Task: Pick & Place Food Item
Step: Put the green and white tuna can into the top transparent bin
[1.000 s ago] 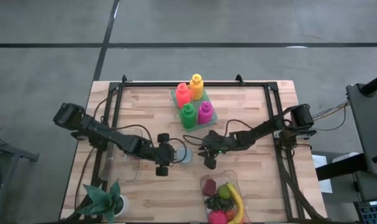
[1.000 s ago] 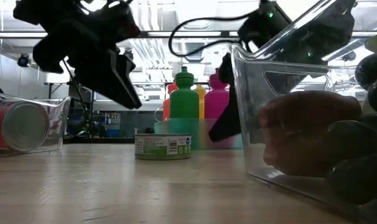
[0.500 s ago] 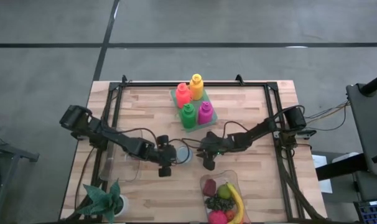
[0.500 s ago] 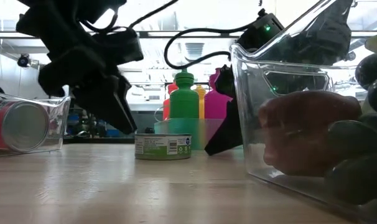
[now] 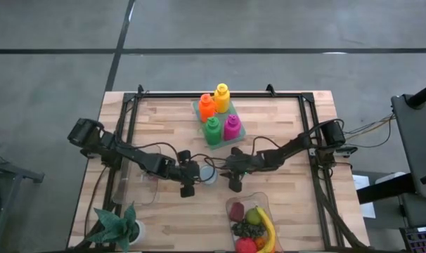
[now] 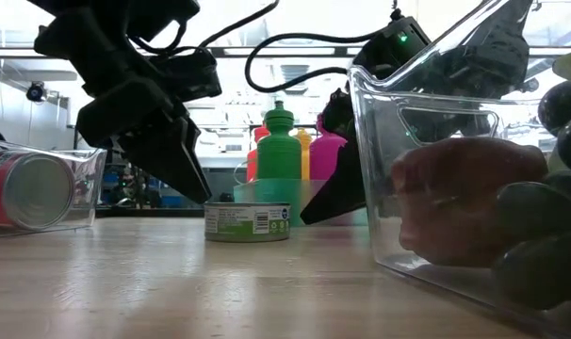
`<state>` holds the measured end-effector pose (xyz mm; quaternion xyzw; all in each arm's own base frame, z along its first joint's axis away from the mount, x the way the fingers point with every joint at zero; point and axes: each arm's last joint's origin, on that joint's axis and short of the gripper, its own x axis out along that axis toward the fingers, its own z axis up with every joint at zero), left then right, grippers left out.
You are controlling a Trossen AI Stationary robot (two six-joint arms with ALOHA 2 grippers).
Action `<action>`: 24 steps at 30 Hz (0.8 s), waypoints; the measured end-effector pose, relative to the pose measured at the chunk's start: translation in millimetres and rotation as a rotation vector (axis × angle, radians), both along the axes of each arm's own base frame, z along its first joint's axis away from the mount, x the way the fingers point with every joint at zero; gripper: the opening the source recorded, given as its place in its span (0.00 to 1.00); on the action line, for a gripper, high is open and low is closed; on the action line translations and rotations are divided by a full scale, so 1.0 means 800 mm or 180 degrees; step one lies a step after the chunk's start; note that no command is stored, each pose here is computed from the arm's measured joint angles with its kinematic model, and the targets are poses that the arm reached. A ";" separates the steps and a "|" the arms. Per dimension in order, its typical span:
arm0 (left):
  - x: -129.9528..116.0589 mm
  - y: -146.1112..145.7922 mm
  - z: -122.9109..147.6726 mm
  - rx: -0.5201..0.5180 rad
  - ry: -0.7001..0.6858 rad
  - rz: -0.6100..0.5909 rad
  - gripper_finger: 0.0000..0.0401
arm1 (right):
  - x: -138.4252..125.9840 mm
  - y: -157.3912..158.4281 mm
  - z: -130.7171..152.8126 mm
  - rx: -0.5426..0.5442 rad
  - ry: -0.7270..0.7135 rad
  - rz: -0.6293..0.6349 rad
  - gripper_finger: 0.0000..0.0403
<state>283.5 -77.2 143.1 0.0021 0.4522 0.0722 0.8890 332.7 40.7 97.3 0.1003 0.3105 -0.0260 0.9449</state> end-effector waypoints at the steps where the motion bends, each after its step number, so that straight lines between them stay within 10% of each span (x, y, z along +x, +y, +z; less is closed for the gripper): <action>1: 0.000 0.000 0.000 -0.0004 0.0001 -0.0003 0.40 | 0.001 0.000 -0.001 -0.0013 0.0002 -0.0026 0.33; 24: -0.002 -0.001 -0.002 -0.0087 0.0092 -0.0071 0.40 | 0.021 0.003 -0.023 0.0211 0.0104 -0.0232 0.33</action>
